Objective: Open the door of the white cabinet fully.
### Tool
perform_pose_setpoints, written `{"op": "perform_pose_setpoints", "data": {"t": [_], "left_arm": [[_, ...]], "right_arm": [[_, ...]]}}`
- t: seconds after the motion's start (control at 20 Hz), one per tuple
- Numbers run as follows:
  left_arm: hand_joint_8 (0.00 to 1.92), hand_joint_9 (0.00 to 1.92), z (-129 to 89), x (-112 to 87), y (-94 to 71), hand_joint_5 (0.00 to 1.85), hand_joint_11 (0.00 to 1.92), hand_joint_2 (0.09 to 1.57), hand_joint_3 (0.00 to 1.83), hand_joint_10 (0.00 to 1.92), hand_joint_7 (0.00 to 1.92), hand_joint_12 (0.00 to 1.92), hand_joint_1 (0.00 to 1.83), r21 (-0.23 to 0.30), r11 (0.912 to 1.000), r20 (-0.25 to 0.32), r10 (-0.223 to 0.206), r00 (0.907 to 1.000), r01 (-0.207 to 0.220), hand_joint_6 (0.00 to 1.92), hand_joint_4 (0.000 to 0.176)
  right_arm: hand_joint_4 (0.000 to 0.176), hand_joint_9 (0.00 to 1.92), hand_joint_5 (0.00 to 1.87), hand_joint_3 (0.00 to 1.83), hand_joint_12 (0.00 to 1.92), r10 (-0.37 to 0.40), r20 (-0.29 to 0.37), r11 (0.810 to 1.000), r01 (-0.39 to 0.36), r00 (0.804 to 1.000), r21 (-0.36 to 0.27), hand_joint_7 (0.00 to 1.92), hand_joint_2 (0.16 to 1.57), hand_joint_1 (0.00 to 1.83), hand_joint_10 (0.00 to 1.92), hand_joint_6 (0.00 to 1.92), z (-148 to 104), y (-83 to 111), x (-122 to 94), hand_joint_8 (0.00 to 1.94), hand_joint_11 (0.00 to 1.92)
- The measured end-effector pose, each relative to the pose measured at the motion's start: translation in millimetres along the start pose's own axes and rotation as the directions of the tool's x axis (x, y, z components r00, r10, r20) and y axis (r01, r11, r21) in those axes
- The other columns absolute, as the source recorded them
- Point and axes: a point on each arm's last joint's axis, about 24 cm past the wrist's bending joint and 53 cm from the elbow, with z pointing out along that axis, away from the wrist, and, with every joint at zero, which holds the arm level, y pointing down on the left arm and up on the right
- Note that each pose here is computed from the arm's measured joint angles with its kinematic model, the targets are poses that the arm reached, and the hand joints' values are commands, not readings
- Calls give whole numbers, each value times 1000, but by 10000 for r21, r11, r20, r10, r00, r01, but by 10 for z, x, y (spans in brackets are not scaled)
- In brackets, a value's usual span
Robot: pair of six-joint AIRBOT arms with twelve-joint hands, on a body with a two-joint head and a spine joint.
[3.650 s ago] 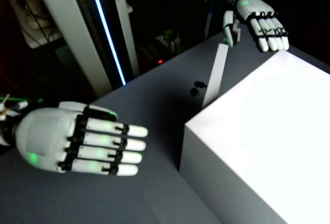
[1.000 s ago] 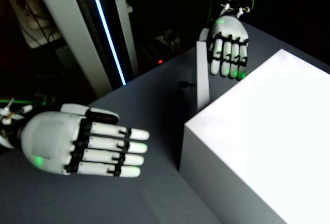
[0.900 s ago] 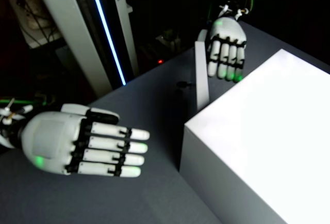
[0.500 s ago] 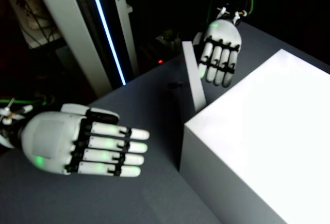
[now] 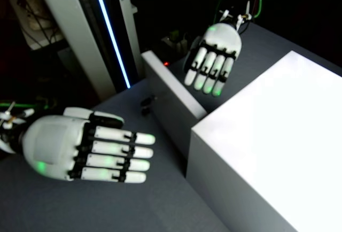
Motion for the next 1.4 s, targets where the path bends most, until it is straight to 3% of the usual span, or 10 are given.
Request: {"op": "perform_pose_setpoints", "data": {"t": [0.25,0.5,0.55,0.85,1.05,1.1,1.15,1.3,1.35,1.4], "left_arm": [[0,119,32,35,-13,173,43,1297,0,2,148,237,768,74,10000,-112,-19,9999,20,0,0],[1,62,81,120,-38,115,17,1359,11,0,93,182,592,211,9996,-270,-169,9995,175,0,0],[6,12,80,125,-42,54,3,1403,24,0,30,98,452,227,9996,-289,-157,9995,164,6,0],[20,115,137,52,-47,142,110,1325,0,19,143,101,777,337,9994,-145,-16,9999,21,14,0],[1,52,297,90,-152,44,67,1354,6,1,60,78,696,760,9971,-153,32,9999,-20,0,0],[2,31,325,106,-156,26,56,1374,11,1,32,70,643,817,9967,-157,38,9999,-25,0,0],[0,16,353,103,-161,18,41,1374,7,0,20,63,651,831,9965,-143,63,9999,-51,0,0],[1,31,372,71,-175,50,45,1389,4,0,64,52,601,857,9963,-55,64,10000,-59,0,0],[6,53,366,73,-169,76,61,1388,2,7,85,56,578,834,9965,-68,70,10000,-65,7,0],[13,114,325,61,-153,153,119,1370,0,14,146,73,618,749,9972,-76,86,9999,-80,15,0]], "right_arm": [[0,338,367,2,12,-37,29,10000,37,10000,8,382,1342,639,5,0,1,-7,-18,3,309],[0,330,365,0,4,-67,44,10000,67,10000,1,371,1334,627,0,0,2,-11,-39,0,290],[0,312,362,0,0,-67,43,10000,67,10000,4,357,1326,611,0,0,2,-12,-39,0,276],[0,312,376,0,7,-114,37,9999,114,9999,3,361,1309,618,5,2,1,-7,-56,2,264],[10,342,370,0,18,-201,119,9998,200,9997,73,375,1310,605,15,1,1,-21,-114,7,289],[0,351,371,0,21,-226,164,9997,224,9996,111,380,1312,606,17,2,0,-26,-138,8,298],[19,357,378,0,23,-229,210,9997,226,9995,122,386,1307,620,14,3,-1,-27,-153,7,305],[15,361,389,0,24,-242,261,9996,238,9994,147,395,1305,632,9,5,-2,-30,-173,7,312],[23,356,382,1,24,-237,288,9996,232,9993,161,387,1311,624,5,2,-2,-33,-180,2,316],[44,367,390,1,29,-231,326,9996,225,9992,166,392,1314,645,6,3,-2,-34,-189,3,334]]}}
